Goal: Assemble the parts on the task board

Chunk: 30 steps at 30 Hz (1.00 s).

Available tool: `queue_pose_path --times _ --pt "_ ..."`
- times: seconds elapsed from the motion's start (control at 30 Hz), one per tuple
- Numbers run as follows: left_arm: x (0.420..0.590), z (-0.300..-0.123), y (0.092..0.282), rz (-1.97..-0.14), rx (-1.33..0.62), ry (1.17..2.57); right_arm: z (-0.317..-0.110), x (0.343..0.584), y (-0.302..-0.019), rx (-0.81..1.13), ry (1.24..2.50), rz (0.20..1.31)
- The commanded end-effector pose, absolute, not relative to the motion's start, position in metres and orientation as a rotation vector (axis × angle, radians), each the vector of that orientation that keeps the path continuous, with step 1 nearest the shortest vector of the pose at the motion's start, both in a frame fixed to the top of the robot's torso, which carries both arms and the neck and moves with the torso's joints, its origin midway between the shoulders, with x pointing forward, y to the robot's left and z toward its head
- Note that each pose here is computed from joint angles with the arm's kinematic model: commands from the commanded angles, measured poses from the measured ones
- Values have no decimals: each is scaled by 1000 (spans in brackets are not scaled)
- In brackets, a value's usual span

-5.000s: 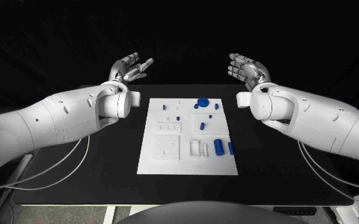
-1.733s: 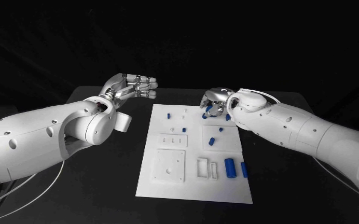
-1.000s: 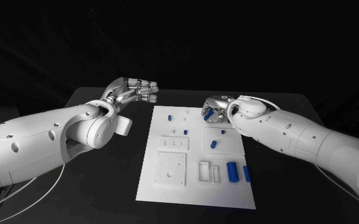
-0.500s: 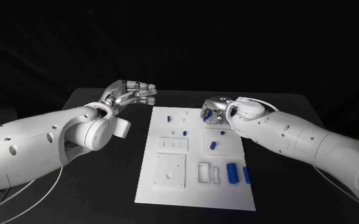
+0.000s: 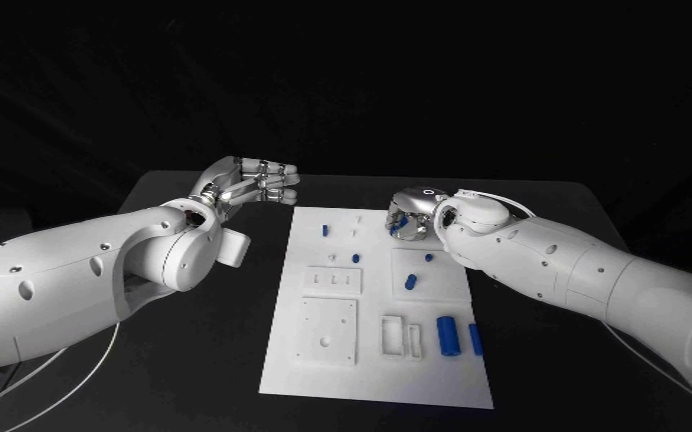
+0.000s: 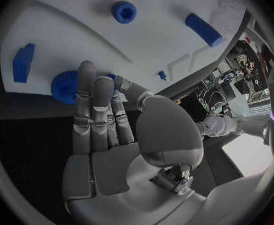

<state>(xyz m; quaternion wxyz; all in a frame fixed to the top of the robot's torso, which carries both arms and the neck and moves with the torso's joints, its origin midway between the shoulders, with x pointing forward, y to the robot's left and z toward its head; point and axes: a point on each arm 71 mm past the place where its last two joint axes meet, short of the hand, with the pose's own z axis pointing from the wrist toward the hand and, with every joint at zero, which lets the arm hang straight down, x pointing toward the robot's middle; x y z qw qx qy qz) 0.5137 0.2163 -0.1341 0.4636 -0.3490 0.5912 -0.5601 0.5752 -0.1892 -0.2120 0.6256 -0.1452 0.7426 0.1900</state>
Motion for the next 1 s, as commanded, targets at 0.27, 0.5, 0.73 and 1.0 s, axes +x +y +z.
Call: queue_pose_path --times 0.27,0.5,0.73,1.0 --pt "514 -132 213 -1393 -843 1464 -199 572 -181 -326 1544 444" --pt "514 -132 212 -1394 -843 1467 -188 571 -168 -321 1476 458" --pt "514 -132 211 -1396 -842 1468 -184 571 -152 -324 1450 465" --pt "514 -132 209 -1401 -840 1472 -184 573 -133 -335 1439 468"
